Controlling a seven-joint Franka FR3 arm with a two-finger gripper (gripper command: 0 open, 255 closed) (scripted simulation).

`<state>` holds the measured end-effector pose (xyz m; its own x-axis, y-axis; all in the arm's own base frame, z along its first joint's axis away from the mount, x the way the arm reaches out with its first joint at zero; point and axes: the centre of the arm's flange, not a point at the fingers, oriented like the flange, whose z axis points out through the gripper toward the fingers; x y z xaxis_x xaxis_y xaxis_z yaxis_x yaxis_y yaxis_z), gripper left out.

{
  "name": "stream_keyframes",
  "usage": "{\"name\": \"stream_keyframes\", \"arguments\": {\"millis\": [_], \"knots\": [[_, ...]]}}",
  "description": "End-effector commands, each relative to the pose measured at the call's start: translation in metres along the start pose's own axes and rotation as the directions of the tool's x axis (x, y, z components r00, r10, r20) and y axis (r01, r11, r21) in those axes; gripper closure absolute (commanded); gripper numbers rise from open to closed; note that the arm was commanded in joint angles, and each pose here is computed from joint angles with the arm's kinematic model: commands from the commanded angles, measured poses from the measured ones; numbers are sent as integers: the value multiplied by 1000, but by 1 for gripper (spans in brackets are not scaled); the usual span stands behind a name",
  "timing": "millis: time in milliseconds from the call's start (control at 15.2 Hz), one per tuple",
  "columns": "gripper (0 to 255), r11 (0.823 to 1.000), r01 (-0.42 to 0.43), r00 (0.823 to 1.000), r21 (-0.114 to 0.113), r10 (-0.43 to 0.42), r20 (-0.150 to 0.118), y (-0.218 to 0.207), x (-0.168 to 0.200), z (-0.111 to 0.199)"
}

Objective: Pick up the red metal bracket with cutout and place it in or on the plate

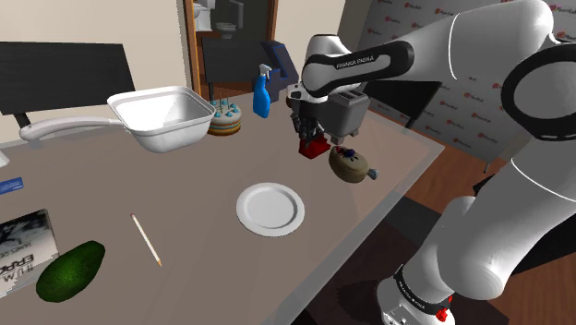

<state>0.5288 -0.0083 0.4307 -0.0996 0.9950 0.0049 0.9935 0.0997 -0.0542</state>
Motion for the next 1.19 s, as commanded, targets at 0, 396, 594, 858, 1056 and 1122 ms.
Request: {"name": "stream_keyframes", "arguments": {"millis": [0,396,594,858,1056,1122], "knots": [[255,1000,-2,1000,1,2,0,-9,24,-1],[255,1000,-2,1000,1,2,0,-33,99,0],[255,1000,-2,1000,1,2,0,-45,137,1],[255,1000,-2,1000,1,2,0,-61,187,2],[255,1000,-2,1000,1,2,0,-73,225,2],[255,1000,-2,1000,1,2,0,-77,237,3]]}}
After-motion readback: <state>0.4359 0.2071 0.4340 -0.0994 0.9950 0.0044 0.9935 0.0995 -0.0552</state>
